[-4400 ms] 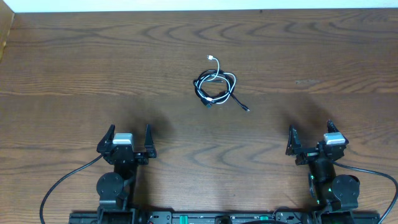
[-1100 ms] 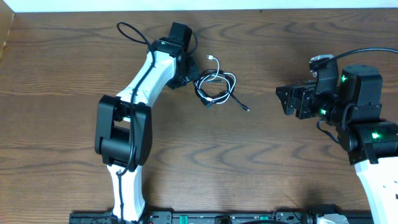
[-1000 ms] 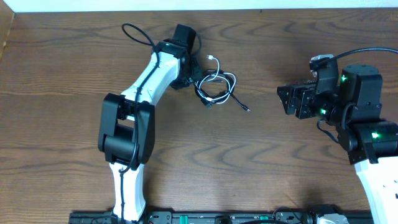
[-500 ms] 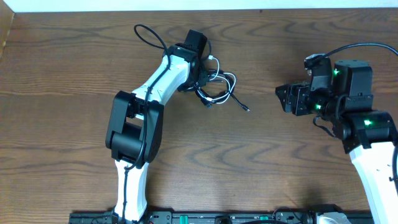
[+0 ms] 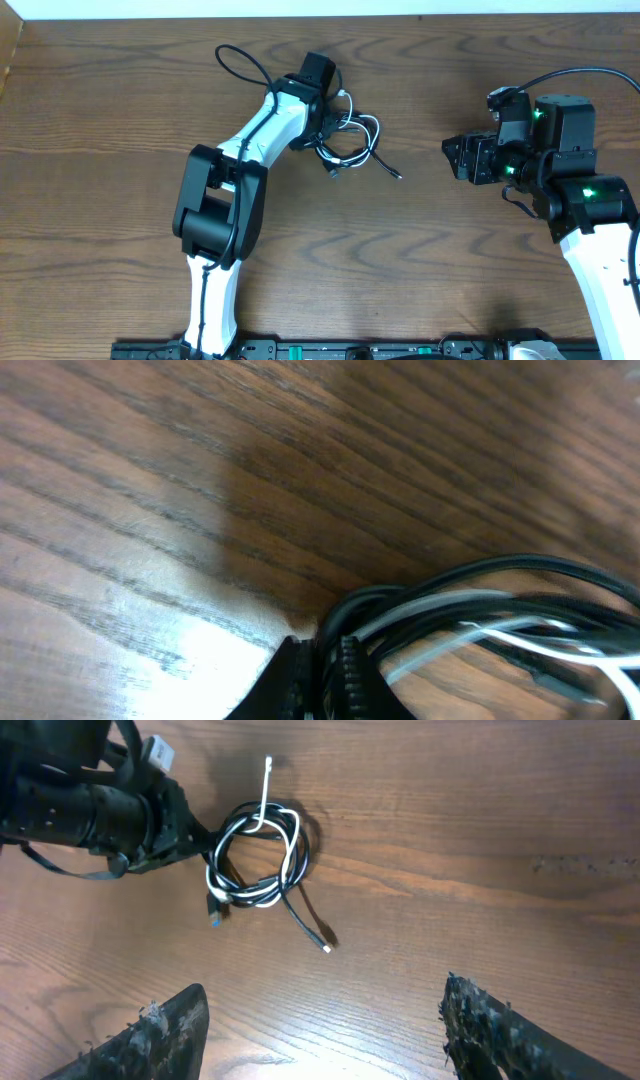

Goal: Untangle cables
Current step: 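Move the left gripper to the cable bundle and grasp the black cable, then lift the bundle with the left gripper and bring the right gripper toward it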

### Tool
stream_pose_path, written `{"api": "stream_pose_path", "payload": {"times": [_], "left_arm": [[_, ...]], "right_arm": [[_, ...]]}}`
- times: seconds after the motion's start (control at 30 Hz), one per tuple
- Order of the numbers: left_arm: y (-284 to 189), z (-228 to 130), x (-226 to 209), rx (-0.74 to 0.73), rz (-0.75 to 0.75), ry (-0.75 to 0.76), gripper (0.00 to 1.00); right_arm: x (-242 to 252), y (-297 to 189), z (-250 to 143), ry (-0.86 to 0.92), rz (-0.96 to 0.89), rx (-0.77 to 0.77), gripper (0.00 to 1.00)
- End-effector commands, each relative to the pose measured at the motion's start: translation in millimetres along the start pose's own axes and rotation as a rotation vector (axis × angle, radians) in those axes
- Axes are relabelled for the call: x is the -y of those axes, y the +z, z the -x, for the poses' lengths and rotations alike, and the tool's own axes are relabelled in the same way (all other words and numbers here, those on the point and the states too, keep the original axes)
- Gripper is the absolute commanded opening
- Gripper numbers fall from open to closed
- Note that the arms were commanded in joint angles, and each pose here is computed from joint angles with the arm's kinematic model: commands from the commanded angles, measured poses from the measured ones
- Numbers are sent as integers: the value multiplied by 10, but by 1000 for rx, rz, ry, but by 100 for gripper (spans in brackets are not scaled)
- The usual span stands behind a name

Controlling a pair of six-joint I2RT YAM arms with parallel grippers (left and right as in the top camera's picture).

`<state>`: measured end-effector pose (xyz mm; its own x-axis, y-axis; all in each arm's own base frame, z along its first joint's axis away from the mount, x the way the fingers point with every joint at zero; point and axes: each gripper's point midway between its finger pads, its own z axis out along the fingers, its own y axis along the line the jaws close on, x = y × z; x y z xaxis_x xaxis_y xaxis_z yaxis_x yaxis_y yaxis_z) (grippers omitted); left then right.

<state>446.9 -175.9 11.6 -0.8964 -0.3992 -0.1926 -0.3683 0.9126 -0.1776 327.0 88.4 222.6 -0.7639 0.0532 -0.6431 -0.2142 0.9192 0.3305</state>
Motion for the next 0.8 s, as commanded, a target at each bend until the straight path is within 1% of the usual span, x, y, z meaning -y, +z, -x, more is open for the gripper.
{"api": "stream_pose_path", "payload": {"times": [0.0,0.17,0.23,0.33,0.43,0.57,0.7,0.77], "left_arm": [[170,-104,-99,-29,46,-4,8],[134,-92,-77,-26,34,-3,8],[-39,-60,24,-25,-24,47,7],[-416,9,238,9,-139,132,7],[-906,31,486,55,-281,260,7],[-1511,-10,687,131,-409,392,8],[-1903,-149,837,151,-531,511,7],[-1998,-222,894,130,-586,527,7]], "right_arm": [[-7,-39,76,7,-4,19,71],[-9,-39,81,7,-3,21,71],[-42,-39,100,4,16,27,70],[-117,-44,142,3,58,42,69],[-165,-51,206,15,84,66,68],[-181,-61,305,79,94,102,61],[-195,-57,408,166,110,136,56],[-190,-32,441,220,116,141,52]]}}
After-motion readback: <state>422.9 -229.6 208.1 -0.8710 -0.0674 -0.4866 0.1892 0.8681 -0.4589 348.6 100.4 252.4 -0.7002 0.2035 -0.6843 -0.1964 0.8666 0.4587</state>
